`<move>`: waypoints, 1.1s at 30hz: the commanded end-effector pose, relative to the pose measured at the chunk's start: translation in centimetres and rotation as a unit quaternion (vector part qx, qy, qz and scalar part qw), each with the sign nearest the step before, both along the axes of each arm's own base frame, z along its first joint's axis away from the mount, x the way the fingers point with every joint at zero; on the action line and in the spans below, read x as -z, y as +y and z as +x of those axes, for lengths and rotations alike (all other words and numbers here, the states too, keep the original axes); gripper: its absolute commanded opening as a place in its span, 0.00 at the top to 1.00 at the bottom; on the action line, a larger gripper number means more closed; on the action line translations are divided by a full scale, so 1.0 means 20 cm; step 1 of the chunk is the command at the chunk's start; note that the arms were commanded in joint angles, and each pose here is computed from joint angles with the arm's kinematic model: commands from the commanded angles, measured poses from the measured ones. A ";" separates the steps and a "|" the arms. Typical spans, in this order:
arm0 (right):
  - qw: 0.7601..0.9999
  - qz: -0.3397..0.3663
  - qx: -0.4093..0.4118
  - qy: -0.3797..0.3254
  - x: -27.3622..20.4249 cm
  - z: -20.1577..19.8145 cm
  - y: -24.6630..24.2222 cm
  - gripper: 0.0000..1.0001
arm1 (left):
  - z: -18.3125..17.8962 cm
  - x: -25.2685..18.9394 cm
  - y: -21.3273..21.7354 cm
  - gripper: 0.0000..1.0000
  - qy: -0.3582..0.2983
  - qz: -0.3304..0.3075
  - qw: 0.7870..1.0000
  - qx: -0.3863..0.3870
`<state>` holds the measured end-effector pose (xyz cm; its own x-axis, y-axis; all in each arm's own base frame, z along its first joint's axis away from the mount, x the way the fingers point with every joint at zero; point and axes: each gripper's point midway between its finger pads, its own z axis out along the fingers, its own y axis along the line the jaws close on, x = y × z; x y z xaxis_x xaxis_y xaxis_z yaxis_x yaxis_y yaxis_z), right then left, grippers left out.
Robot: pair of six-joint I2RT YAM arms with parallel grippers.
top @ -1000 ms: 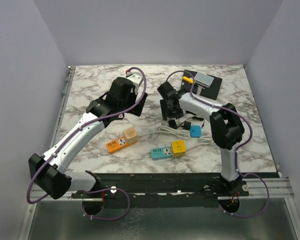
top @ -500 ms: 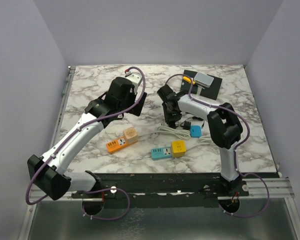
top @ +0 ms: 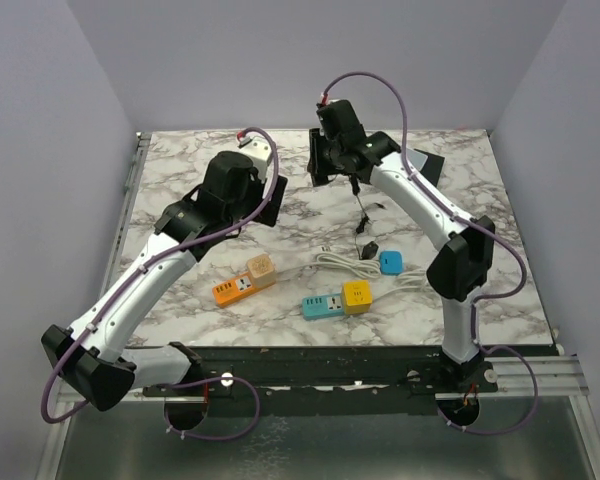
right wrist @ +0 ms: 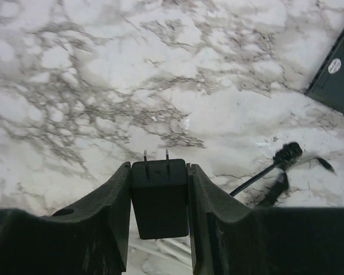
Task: Insert the plug
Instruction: Pick up the plug from the center of the board.
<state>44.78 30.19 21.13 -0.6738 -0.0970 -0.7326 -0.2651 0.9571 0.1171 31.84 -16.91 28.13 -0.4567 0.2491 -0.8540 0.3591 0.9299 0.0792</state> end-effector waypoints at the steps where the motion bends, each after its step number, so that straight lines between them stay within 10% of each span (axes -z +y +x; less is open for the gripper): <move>1: 0.995 0.067 -0.065 -0.040 -0.33 -0.10 0.09 0.84 | -0.01 -0.21 0.04 0.01 -0.051 -0.041 0.998 -0.017; 21: 0.923 0.303 -0.235 -0.034 -0.69 -0.51 0.34 0.84 | -0.25 -0.30 -0.20 0.02 -0.092 -0.128 0.971 0.179; 27: 0.893 0.375 -0.249 -0.005 -0.80 -0.58 0.39 0.84 | -0.25 -0.26 -0.15 0.02 -0.153 -0.042 0.962 0.223; 33: 0.889 0.369 -0.263 0.061 -0.78 -0.56 0.34 0.83 | -0.30 -0.34 -0.01 0.01 -0.334 0.198 0.864 0.320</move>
